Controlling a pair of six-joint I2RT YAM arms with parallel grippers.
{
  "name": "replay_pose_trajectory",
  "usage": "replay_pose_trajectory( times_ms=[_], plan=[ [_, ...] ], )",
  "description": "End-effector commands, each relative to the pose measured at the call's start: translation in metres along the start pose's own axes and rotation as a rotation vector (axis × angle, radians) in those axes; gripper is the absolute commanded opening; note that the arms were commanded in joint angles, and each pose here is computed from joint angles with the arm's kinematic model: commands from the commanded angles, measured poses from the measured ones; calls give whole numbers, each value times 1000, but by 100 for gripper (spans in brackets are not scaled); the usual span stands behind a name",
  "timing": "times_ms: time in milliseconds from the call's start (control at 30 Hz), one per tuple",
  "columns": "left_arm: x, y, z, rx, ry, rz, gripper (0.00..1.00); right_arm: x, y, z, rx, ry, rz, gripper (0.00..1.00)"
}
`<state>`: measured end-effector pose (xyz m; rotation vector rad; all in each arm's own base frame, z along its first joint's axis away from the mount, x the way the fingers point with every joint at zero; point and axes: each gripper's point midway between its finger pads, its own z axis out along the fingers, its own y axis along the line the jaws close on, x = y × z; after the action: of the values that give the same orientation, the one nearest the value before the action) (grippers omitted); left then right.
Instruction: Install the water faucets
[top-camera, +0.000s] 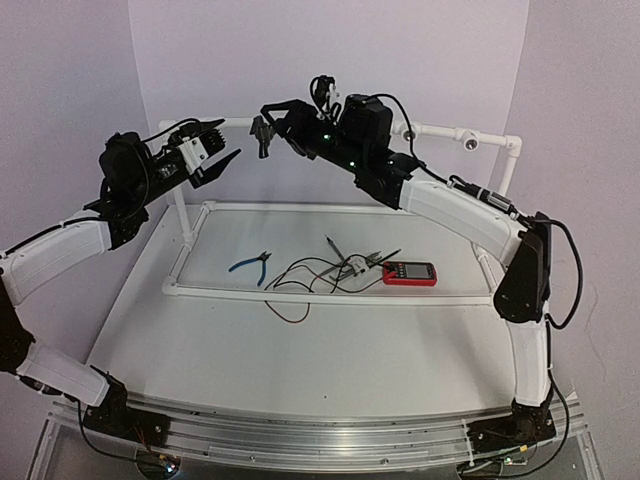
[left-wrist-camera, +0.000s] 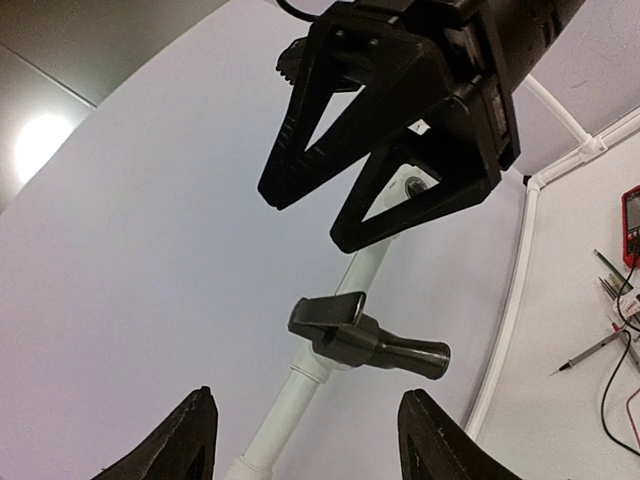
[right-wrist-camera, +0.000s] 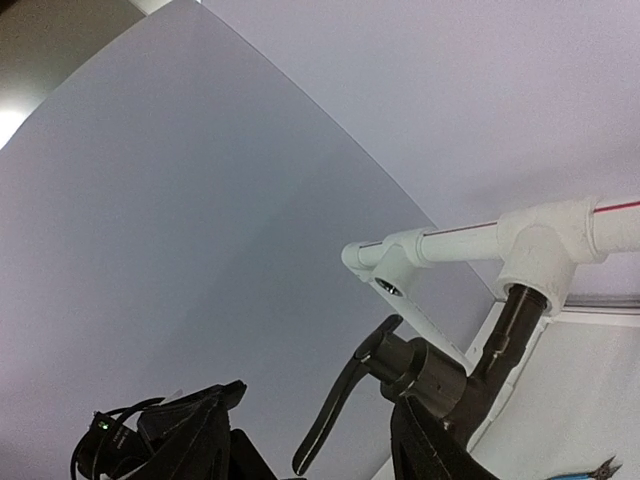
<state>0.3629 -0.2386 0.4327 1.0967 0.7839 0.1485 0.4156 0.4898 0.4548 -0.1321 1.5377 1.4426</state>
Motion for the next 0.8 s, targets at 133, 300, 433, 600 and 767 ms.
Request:
replay_pose_trajectory(
  times_ms=[133, 300, 433, 600, 767],
  plan=[
    [3, 15, 5, -41, 29, -72, 63, 22, 3, 10, 8, 82, 54, 54],
    [3, 15, 5, -43, 27, -58, 63, 24, 0, 16, 4, 78, 70, 45],
    [3, 16, 5, -46, 25, -49, 63, 27, -3, 22, -7, 71, 118, 38],
    [3, 16, 6, -49, 22, -38, 63, 35, 0, 29, -33, 81, 163, 36],
    [4, 15, 7, -48, 20, -37, 63, 33, 4, 27, -40, 80, 174, 29]
  ],
)
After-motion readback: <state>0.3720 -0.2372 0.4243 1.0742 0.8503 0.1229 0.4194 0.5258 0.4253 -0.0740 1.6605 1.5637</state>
